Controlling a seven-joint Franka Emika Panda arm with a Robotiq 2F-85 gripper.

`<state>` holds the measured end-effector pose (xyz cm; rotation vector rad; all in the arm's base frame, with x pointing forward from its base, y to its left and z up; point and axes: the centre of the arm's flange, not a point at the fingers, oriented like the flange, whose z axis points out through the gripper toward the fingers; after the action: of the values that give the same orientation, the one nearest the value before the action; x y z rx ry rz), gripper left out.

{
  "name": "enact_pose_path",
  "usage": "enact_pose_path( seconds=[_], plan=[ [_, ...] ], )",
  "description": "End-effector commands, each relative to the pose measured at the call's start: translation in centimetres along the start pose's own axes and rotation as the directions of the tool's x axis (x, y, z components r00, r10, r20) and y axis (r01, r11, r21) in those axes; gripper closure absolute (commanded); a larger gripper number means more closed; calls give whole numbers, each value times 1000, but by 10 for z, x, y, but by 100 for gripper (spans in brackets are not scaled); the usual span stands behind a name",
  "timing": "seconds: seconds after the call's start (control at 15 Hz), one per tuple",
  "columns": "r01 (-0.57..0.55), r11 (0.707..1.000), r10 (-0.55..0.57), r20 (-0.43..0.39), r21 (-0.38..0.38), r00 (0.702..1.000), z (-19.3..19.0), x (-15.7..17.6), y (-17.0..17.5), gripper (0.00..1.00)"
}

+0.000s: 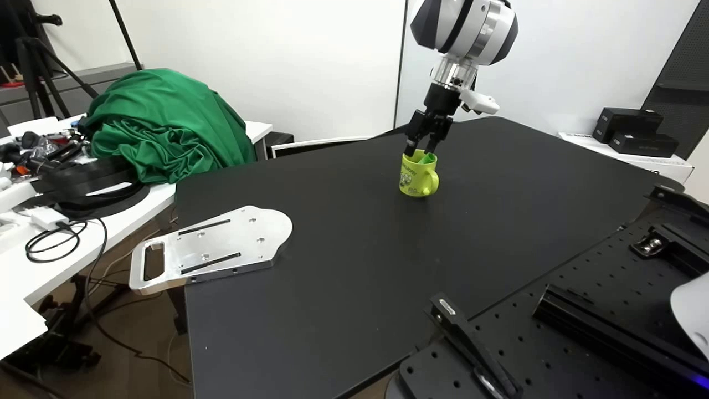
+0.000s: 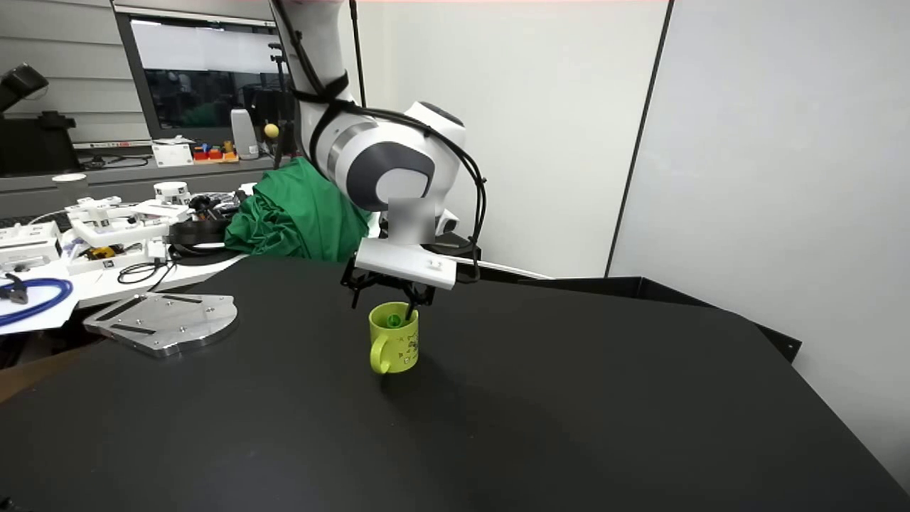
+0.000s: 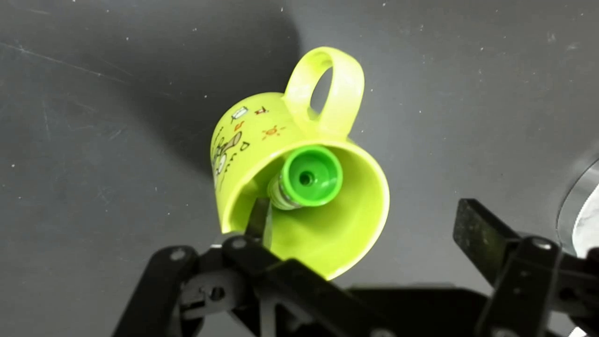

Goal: Remove and then put back the glue stick in the mug

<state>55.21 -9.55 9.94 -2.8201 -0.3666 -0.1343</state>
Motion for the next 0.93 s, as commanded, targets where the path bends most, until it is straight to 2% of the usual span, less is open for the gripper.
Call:
enact_pose_path(
  seconds=[0.0, 0.07, 0.13, 0.2, 0.8, 0.87],
  plan=[
    [-31, 999, 31, 8, 6, 999, -8, -5, -1, 0],
    [-33, 999, 33, 8, 7, 999, -9, -5, -1, 0],
    [-33, 999, 33, 9, 7, 999, -10, -5, -1, 10],
    [-33, 999, 33, 10, 8, 999, -10, -5, -1, 26],
    [-57, 997, 55, 40, 48, 998, -15, -6, 8, 89],
    [-66, 996, 64, 46, 56, 997, -16, -7, 12, 91]
  ],
)
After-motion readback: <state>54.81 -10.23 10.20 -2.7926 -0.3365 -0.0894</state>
